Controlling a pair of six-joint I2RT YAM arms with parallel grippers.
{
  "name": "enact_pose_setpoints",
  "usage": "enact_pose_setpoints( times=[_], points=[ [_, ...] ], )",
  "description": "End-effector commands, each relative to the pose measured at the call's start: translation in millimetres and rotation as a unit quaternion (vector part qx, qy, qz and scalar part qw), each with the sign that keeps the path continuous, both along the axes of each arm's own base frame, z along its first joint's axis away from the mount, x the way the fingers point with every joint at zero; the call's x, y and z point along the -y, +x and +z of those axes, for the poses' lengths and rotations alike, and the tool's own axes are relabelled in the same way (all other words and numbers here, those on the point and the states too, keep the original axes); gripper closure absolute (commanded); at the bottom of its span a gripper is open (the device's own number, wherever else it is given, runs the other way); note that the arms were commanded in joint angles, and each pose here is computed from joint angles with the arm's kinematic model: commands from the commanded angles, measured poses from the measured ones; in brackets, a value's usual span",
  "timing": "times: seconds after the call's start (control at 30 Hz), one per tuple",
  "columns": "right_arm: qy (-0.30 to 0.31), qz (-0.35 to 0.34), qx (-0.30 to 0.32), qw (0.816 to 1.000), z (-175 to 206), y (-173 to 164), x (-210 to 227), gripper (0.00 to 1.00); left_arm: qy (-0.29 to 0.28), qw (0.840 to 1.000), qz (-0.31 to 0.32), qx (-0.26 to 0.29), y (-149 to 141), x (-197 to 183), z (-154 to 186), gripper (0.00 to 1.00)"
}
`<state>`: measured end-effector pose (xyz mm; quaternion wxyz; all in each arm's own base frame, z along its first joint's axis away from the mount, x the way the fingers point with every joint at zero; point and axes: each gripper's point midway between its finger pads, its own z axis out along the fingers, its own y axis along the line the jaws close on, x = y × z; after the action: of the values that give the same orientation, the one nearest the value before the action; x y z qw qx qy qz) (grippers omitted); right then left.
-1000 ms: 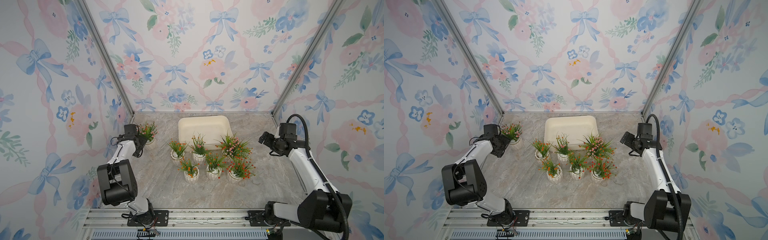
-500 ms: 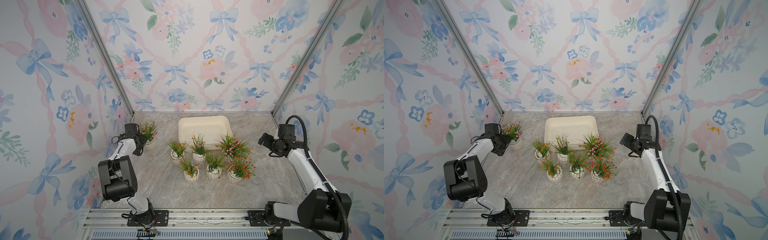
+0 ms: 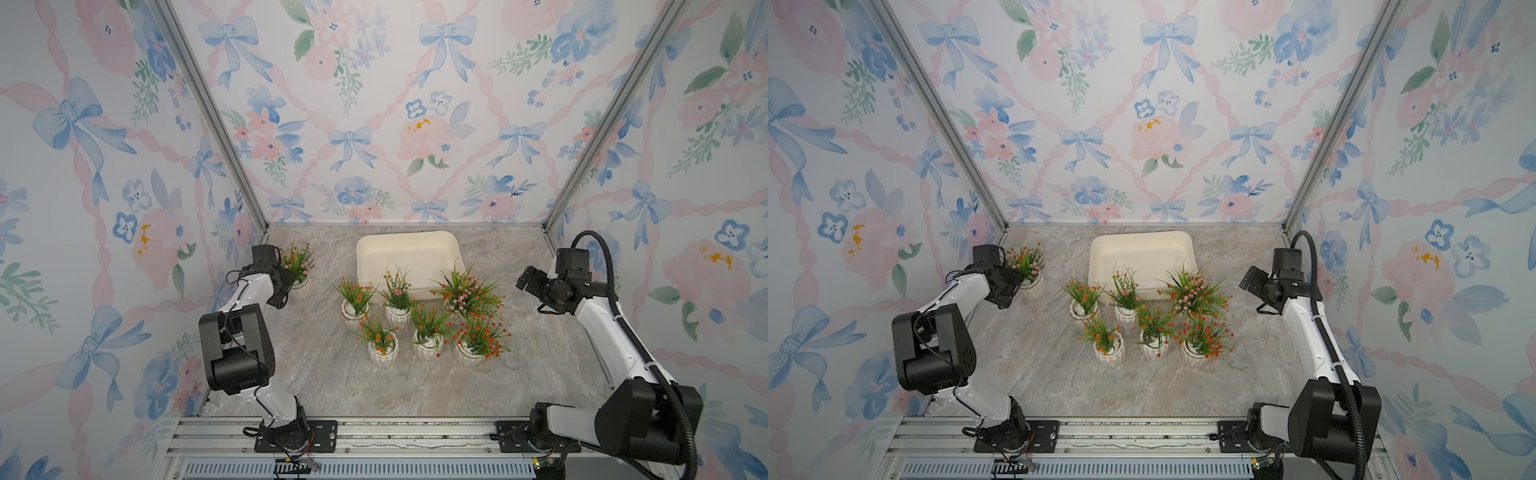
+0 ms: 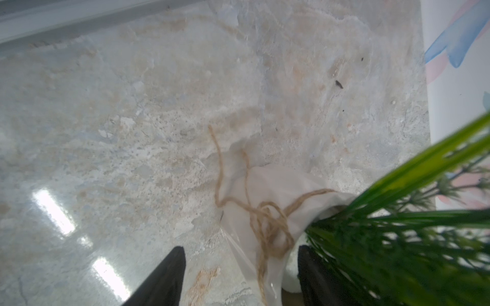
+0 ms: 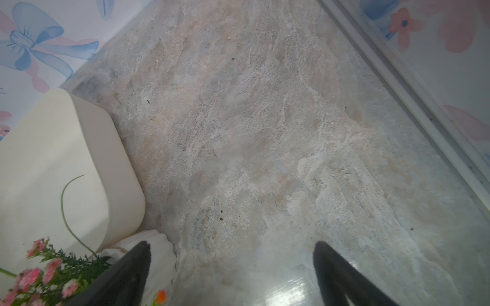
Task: Put the potted gypsophila into the storage box
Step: Pick up the baby's breath potted plant from the center of the board.
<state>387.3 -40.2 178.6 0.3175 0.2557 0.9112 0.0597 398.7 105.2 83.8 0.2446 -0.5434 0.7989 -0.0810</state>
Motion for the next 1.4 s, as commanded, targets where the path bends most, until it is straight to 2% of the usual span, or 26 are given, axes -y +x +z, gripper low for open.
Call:
enact_pose_setpoints(
  times=[0.0, 0.5, 0.73, 0.83, 1.27, 1.37],
  points=[
    [-0.007, -0.005, -0.024, 1.000, -15, -7, 1, 0.03, 0.000, 1.000, -0.005, 0.000, 5, 1, -1, 0.32],
    [-0.001, 0.021, -0.014, 1.000, -8, -2, -12, 0.03, -0.005, 1.000, -0.027, -0.013, 10, 7, -12, 0.34],
    [0.003, 0.023, -0.015, 1.000, -10, -2, -18, 0.03, -0.002, 0.999, -0.033, -0.014, 13, 6, -13, 0.39],
    [0.002, 0.026, -0.016, 1.000, -10, -2, -20, 0.03, 0.001, 1.000, -0.028, -0.014, 12, 5, -12, 0.44],
    [0.004, 0.021, -0.015, 1.000, -11, -2, -19, 0.03, 0.003, 0.999, -0.034, -0.019, 16, 3, -17, 0.51],
    [0.000, 0.021, -0.019, 1.000, -14, -4, -18, 0.03, 0.001, 0.999, -0.036, -0.018, 17, 3, -17, 0.58]
  ],
)
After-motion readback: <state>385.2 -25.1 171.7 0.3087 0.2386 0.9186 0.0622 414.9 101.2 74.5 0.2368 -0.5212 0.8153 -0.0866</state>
